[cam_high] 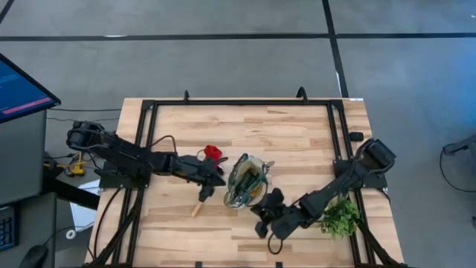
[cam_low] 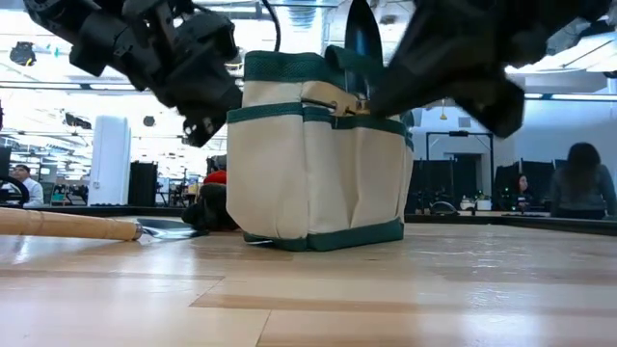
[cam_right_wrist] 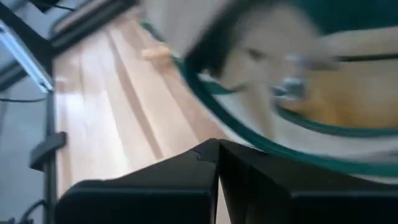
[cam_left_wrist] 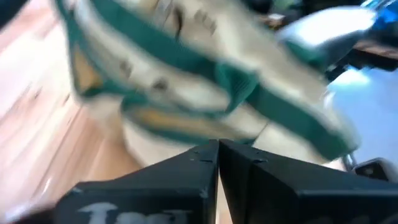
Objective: Pick & Place Garden tools in Gardening bag
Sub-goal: Adjust the gardening bag
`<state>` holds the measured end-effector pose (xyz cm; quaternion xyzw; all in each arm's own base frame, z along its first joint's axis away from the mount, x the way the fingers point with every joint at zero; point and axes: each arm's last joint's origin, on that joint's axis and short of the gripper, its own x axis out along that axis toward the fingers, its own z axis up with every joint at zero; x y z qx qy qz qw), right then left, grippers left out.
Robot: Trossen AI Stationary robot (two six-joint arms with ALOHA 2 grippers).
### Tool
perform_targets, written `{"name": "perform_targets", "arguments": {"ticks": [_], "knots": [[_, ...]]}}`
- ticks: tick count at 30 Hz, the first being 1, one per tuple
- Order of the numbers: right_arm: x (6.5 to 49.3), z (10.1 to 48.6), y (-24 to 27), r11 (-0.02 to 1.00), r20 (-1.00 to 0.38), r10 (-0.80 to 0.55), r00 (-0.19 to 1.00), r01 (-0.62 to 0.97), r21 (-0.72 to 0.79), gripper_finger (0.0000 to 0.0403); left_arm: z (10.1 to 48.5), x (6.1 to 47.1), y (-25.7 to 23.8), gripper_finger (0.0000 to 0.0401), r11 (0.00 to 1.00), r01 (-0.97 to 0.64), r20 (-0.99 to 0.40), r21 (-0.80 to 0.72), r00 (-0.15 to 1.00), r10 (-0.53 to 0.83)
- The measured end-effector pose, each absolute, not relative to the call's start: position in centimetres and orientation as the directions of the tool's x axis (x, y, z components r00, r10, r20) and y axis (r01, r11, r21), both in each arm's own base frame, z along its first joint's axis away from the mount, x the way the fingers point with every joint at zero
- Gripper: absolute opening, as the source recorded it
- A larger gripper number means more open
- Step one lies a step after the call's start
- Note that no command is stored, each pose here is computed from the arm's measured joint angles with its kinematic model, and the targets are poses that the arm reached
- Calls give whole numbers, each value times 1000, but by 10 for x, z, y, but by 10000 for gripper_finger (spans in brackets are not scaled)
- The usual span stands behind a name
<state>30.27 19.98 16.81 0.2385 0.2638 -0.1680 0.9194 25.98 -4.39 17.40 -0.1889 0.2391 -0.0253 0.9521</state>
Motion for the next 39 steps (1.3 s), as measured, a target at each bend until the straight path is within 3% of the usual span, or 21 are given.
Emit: {"name": "perform_targets", "arguments": {"ticks": [6, 13, 21, 39], "knots": [[321, 151, 202, 827, -501, -173, 848, 401, 394, 0, 163, 257, -56, 1, 915, -61, -513, -399, 842, -167], [325, 147, 192, 815, -493, -253, 833, 458, 356, 0, 148, 259, -73, 1, 907, -86, -537, -412, 827, -165], [319, 143, 184, 790, -528, -346, 775, 545, 282, 0, 137, 277, -82, 1, 888, -12, -393, -460, 899, -192], [316, 135, 149, 716, -563, -537, 629, 692, 90, 0, 125, 328, -54, 1, 896, -38, -313, -443, 943, -114]]}}
